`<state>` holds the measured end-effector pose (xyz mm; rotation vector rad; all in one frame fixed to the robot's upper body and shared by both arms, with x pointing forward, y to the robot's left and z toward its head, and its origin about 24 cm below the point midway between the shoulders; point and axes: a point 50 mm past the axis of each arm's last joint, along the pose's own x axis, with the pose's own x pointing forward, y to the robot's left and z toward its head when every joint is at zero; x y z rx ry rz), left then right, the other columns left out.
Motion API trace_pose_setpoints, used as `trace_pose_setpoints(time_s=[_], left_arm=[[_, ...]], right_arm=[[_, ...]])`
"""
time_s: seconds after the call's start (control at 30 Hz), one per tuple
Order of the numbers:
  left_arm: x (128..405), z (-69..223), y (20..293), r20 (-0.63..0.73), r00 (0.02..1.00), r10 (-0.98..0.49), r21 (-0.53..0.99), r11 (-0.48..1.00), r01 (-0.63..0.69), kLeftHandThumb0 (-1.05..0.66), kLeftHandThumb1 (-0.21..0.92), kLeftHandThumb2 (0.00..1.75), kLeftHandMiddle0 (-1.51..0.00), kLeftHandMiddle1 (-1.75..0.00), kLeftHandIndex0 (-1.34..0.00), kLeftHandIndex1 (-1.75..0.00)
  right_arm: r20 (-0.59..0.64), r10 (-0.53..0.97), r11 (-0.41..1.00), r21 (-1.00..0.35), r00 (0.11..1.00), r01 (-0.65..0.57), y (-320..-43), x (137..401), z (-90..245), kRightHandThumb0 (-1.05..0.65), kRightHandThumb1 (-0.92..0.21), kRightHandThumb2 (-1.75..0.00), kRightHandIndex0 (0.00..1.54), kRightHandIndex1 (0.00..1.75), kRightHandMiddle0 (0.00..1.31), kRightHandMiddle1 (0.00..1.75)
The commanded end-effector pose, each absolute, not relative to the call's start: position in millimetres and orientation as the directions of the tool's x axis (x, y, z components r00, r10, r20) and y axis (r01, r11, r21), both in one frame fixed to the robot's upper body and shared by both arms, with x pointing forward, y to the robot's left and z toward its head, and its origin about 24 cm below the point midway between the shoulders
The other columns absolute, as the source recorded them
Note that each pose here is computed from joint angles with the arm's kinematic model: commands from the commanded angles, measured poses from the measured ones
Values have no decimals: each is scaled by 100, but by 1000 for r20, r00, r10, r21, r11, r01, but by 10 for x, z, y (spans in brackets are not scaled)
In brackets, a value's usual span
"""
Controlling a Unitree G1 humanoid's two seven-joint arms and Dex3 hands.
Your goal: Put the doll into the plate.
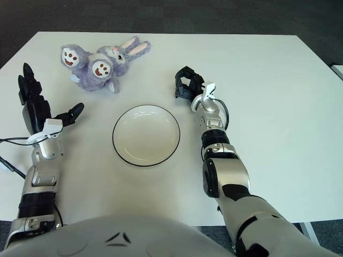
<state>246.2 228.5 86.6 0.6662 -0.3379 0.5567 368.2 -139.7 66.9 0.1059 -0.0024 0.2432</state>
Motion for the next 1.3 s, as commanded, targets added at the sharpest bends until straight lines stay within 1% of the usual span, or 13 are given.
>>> trace_pose_setpoints(time_s=[0.0,0.07,0.17,0.3,0.6,0.77,1.0,1.27], left_arm=[[2503,862,2257,453,822,344,466,695,-548,-62,13,100,-4,-4,0,-12],[2511,868,2251,449,829,334,455,713,-533,-58,11,102,-4,-9,0,-17],[2547,904,2231,447,840,307,427,752,-502,-50,9,105,-1,-21,0,-25],[2583,944,2216,450,845,289,396,784,-479,-43,8,108,0,-23,0,-31],[2685,1033,2182,431,861,271,344,832,-434,-37,6,112,0,-18,0,-33],[2747,1113,2152,430,865,259,296,865,-406,-30,4,115,0,-13,0,-31],[2800,1202,2106,459,860,223,234,903,-359,-21,3,120,0,-8,0,-32],[2881,1321,1980,498,848,180,220,920,-325,-20,4,121,-1,-7,0,-28]], right_arm=[[-35,246,964,116,969,-240,-1377,3639,552,-45,-42,-119,106,175,53,175],[-35,245,964,115,969,-240,-1378,3638,553,-45,-42,-119,106,175,53,175],[-38,245,965,111,969,-239,-1380,3640,553,-45,-42,-119,106,175,53,175],[-40,245,965,110,969,-239,-1381,3641,552,-45,-42,-119,106,175,53,175],[-42,244,965,111,969,-239,-1380,3641,549,-45,-43,-118,105,175,53,175],[-46,244,965,111,969,-238,-1391,3644,547,-45,-43,-118,105,175,52,175],[-50,245,965,113,968,-238,-1400,3646,544,-45,-43,-118,105,175,52,175],[-49,246,964,112,968,-239,-1402,3644,543,-45,-43,-118,106,175,52,175]])
